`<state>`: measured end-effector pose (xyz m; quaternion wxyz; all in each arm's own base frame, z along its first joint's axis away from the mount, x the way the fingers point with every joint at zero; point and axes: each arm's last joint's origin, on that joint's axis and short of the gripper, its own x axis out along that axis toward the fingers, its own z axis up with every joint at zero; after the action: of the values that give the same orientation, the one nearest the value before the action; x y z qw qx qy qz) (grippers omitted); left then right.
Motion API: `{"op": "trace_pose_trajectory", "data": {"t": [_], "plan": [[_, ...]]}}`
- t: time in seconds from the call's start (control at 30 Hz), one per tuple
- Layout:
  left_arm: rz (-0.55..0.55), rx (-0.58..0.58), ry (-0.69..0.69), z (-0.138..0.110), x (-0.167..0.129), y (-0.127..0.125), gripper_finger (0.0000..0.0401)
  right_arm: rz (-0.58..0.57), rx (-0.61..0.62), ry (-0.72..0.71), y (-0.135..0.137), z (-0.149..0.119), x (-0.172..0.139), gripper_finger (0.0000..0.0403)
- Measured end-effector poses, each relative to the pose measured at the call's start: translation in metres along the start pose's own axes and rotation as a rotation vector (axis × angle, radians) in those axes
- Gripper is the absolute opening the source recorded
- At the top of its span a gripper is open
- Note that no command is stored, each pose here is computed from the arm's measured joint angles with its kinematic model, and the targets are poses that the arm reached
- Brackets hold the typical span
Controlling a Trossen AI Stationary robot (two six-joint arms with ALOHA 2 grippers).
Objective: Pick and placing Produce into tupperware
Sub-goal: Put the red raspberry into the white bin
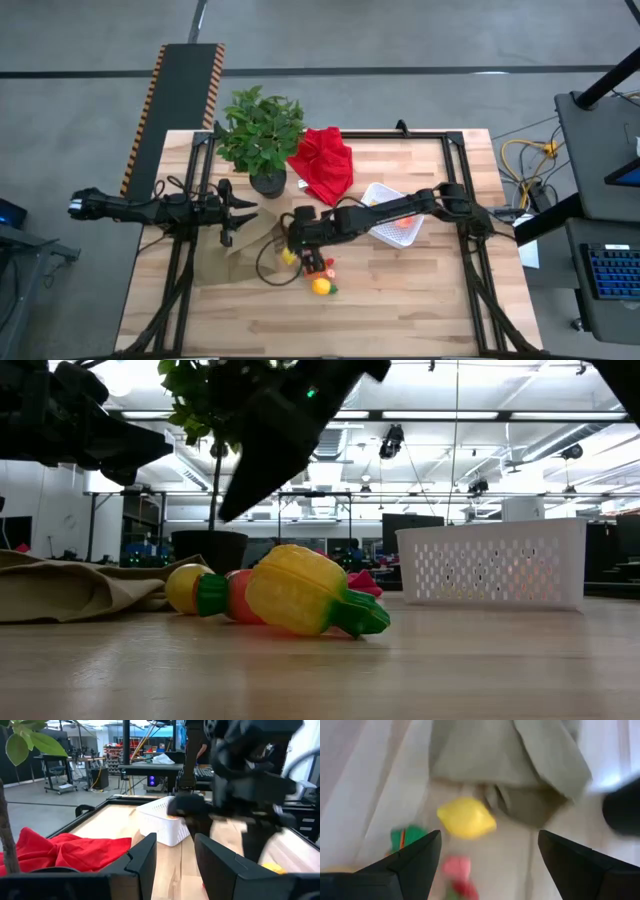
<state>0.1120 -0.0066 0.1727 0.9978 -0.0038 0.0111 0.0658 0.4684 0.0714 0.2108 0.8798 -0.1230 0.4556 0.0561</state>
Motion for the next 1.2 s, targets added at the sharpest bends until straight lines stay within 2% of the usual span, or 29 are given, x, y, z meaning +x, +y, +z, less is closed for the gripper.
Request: {"op": "trace_pose_trajectory", "data": {"t": [0.17, 0.4, 0.6, 0.77, 1.2], "plan": [[0.003, 0.003, 0.013, -0.001, 0.000, 0.000, 0.0121, 0.048, 0.102, 0.120, 0.006, -0.013, -0.021, 0.0325], [0.003, 0.004, 0.021, -0.002, 0.000, 0.000, 0.0121, 0.076, 0.106, 0.212, 0.036, -0.041, -0.025, 0.0324], [0.003, 0.000, 0.023, -0.002, 0.000, 0.000, 0.0121, 0.078, 0.098, 0.142, 0.045, -0.050, -0.012, 0.0324], [0.003, -0.001, 0.022, -0.002, 0.000, 0.000, 0.0121, 0.075, 0.102, 0.175, 0.046, -0.065, -0.004, 0.0324], [0.003, -0.001, 0.023, -0.002, 0.000, 0.000, 0.0121, 0.039, 0.107, 0.130, 0.047, -0.078, 0.009, 0.0324]]}}
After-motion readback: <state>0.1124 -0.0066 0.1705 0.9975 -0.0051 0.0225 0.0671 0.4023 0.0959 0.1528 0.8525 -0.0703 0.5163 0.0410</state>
